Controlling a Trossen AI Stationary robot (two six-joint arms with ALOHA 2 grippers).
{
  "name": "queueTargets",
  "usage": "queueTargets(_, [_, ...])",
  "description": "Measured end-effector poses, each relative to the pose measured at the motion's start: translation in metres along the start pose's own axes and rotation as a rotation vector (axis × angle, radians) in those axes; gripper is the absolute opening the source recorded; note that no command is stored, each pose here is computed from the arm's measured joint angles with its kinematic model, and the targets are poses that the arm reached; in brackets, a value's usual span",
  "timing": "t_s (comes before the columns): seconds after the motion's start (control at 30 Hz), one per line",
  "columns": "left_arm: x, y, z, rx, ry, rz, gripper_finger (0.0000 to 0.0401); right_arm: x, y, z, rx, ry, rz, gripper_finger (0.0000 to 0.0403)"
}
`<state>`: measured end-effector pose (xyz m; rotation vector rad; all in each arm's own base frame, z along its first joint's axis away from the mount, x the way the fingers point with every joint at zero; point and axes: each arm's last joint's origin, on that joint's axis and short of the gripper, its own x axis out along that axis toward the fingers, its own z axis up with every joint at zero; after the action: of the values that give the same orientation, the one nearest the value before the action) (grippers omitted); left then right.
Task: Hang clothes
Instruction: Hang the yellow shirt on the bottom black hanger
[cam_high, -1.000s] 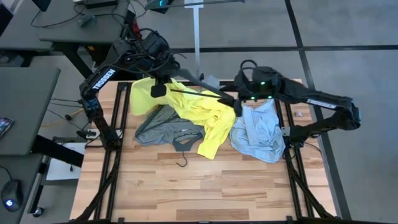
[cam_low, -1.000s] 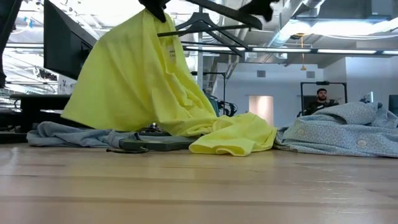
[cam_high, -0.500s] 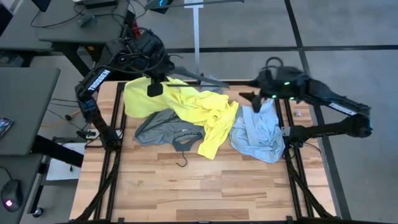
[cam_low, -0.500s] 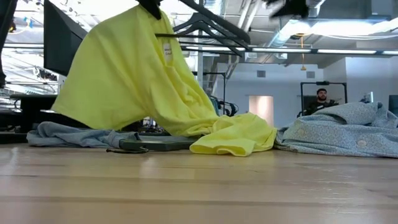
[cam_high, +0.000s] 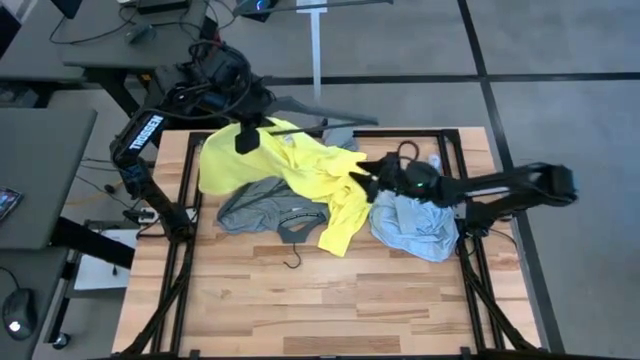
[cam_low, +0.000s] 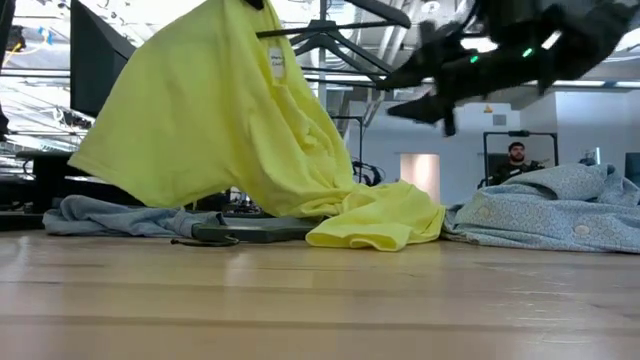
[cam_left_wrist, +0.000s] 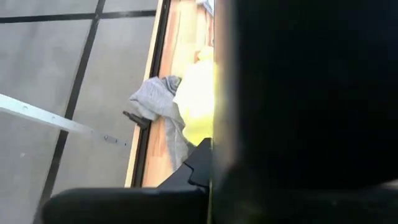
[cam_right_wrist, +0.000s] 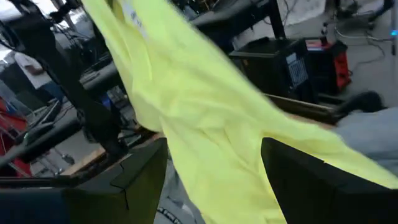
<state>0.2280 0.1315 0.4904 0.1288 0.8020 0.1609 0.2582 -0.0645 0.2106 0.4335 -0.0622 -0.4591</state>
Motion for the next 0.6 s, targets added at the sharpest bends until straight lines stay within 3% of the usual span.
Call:
queueTargets(0.2, [0.0,0.002,0.006,-0.042,-0.066,0.014,0.001,0.064,0.014,0.004,-0.027,-0.038,0.004,0.0249])
queueTargets(0.37, [0.0,0.004,0.01,-0.079,-0.108,0.033,0.001,0.11,0.035,0.03,-0.101,-0.082,0.004,0.0249])
queueTargets(0.47, [0.001,0.005,0.012,-0.1,-0.125,0.039,0.0011,0.129,0.047,0.043,-0.168,-0.085,-0.049,0.0249])
queueTargets(0.6, [0.002,0.006,0.012,-0.113,-0.123,0.041,0.0011,0.147,0.057,0.058,-0.25,-0.072,-0.252,0.0249])
